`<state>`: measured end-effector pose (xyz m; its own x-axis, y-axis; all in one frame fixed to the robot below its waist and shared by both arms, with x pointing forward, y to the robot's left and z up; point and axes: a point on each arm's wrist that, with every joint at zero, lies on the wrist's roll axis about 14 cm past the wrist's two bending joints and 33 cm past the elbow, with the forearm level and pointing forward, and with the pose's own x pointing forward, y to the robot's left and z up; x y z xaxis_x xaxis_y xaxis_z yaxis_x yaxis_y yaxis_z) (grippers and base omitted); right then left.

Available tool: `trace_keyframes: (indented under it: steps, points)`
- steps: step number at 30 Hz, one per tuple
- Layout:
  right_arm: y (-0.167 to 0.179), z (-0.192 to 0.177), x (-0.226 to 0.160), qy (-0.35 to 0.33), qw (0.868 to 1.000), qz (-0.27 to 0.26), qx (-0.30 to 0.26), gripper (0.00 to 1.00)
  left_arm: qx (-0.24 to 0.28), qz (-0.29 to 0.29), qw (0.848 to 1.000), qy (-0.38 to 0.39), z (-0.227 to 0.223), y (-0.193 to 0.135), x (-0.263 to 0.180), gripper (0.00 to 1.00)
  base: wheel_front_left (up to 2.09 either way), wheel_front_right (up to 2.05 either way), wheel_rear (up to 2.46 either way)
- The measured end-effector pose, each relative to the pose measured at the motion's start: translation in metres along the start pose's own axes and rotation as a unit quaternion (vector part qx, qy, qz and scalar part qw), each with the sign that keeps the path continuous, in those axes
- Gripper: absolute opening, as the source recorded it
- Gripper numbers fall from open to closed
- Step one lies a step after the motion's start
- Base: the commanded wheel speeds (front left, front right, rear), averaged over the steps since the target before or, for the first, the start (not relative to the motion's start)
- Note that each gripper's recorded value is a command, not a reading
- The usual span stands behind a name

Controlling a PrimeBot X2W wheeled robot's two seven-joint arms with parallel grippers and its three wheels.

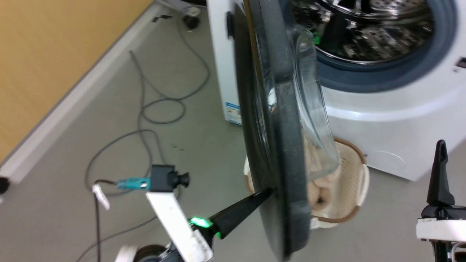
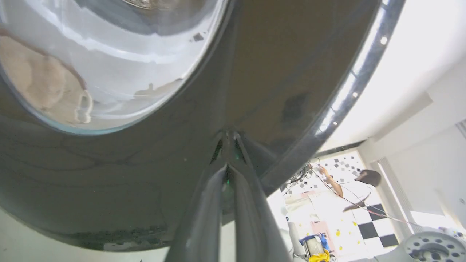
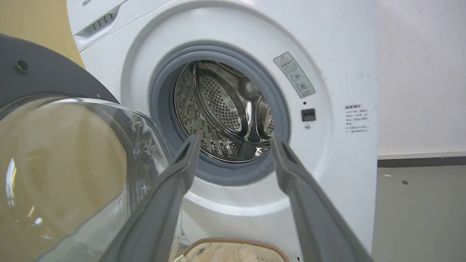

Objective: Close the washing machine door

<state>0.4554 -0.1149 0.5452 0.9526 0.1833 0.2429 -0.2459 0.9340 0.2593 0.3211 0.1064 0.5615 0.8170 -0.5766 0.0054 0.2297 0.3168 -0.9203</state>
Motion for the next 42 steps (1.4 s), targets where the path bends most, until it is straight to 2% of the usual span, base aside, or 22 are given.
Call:
trace_keyframes:
  steps: [6,9,15,20,25,29,31,32,34,35,36,38,39,41,42]
  points:
    - [-0.033,0.014,-0.015,-0.015,0.999,-0.046,-0.008,1.00,-0.028,-0.068,0.996,0.052,-0.024,-0.024,0.043,0.00,0.00,0.00,0.00]
    - [-0.049,0.021,-0.026,-0.021,0.997,-0.070,-0.015,1.00,-0.040,-0.084,0.992,0.081,-0.043,-0.029,0.063,0.00,0.00,0.00,0.00]
    - [-0.079,0.031,-0.049,-0.023,0.993,-0.116,-0.027,1.00,-0.059,-0.075,0.990,0.100,-0.068,-0.019,0.097,0.00,0.00,0.00,0.00]
    - [-0.092,0.038,-0.063,-0.028,0.989,-0.140,-0.026,1.00,-0.068,-0.059,0.991,0.103,-0.087,-0.008,0.107,0.00,0.00,0.00,0.00]
    - [-0.090,0.046,-0.067,-0.039,0.989,-0.141,-0.018,1.00,-0.029,-0.065,0.997,0.033,-0.059,-0.014,0.102,0.00,0.00,0.00,0.00]
    - [-0.085,0.050,-0.069,-0.044,0.990,-0.136,-0.010,1.00,0.078,-0.052,0.993,-0.067,-0.015,-0.007,0.086,0.00,0.00,0.00,0.00]
    - [-0.082,0.053,-0.068,-0.049,0.990,-0.131,-0.010,1.00,0.176,-0.023,0.975,-0.131,0.016,0.009,0.073,0.00,0.00,0.00,0.00]
    - [-0.080,0.056,-0.068,-0.052,0.990,-0.128,-0.010,1.00,0.234,-0.003,0.961,-0.145,0.028,0.020,0.065,0.00,0.00,0.00,0.00]
    - [-0.075,0.060,-0.067,-0.058,0.991,-0.121,-0.013,1.00,0.312,0.054,0.931,-0.181,0.055,0.036,0.052,0.00,0.00,0.00,0.00]
    - [-0.072,0.063,-0.066,-0.061,0.991,-0.115,-0.019,1.00,0.352,0.086,0.911,-0.198,0.070,0.041,0.045,0.00,0.00,0.00,0.00]
    - [-0.069,0.065,-0.065,-0.064,0.991,-0.111,-0.023,1.00,0.397,0.116,0.883,-0.223,0.087,0.040,0.037,0.00,0.00,0.00,0.00]
    - [-0.065,0.071,-0.062,-0.072,0.992,-0.103,-0.028,1.00,0.491,0.155,0.816,-0.262,0.114,0.028,0.023,0.00,0.00,0.00,0.00]
    - [-0.063,0.073,-0.061,-0.075,0.992,-0.100,-0.031,1.00,0.512,0.168,0.792,-0.286,0.125,0.020,0.017,0.00,0.00,0.00,0.00]
    - [-0.058,0.080,-0.059,-0.085,0.991,-0.093,-0.034,1.00,0.537,0.194,0.762,-0.306,0.132,0.018,0.004,0.00,0.00,0.00,0.00]
    - [-0.056,0.083,-0.058,-0.091,0.991,-0.089,-0.037,1.00,0.546,0.208,0.748,-0.315,0.133,0.017,-0.002,0.38,0.00,0.00,0.00]
